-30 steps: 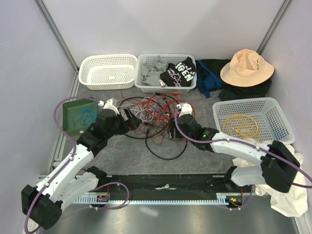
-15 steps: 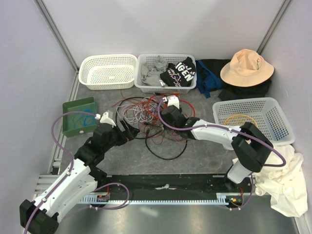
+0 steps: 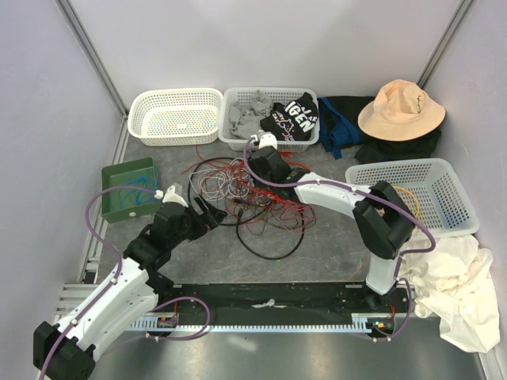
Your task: Untangle the cables
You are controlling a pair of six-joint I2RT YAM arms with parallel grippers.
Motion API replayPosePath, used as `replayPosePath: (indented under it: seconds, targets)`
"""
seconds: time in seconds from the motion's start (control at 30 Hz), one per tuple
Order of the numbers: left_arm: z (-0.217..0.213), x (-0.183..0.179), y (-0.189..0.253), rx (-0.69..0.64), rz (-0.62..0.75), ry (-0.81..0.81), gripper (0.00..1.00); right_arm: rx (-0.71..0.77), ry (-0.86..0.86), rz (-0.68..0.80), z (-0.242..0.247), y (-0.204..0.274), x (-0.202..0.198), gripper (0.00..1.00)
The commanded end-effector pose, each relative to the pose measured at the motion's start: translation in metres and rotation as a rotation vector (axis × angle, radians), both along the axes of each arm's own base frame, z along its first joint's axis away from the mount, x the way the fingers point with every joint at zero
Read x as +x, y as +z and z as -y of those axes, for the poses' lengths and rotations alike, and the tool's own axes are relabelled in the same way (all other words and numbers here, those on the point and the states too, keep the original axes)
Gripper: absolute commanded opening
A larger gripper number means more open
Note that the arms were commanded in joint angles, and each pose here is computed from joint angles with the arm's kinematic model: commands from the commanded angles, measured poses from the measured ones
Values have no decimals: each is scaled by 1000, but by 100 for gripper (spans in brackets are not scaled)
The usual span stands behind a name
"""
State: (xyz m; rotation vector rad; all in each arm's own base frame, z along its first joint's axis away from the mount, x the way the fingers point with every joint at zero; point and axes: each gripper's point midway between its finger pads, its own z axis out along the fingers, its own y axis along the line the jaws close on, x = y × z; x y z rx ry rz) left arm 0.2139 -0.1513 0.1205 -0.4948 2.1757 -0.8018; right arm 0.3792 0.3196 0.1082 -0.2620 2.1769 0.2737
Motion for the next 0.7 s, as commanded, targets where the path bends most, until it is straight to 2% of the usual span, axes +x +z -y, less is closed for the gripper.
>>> replayPosePath:
  seconds: [0.0, 0.07, 0.27, 0.4, 0.47, 0.53, 0.57, 0.67]
  targets:
    - [7, 3, 10, -71, 17, 13, 98, 40, 91, 18, -38, 8, 16, 55]
    - [6, 3, 10, -81, 19, 25, 98, 58, 113, 23, -50, 12, 24, 55]
    - [-19, 4, 10, -59, -7, 174, 100, 34, 163, -57, -72, -26, 31, 52]
    - [-40, 15, 59, -49, 129, 277, 100, 26, 169, -81, -74, -41, 29, 51]
    - [-45, 20, 90, -35, 197, 284, 100, 12, 173, -88, -74, -49, 29, 51]
    - [-50, 24, 102, 23, 218, 287, 100, 2, 170, -91, -72, -53, 31, 51]
    - [-50, 26, 122, 20, 253, 287, 100, -9, 171, -102, -71, -60, 30, 50]
    - [-53, 30, 142, 70, 287, 278, 100, -22, 169, -124, -69, -71, 33, 43]
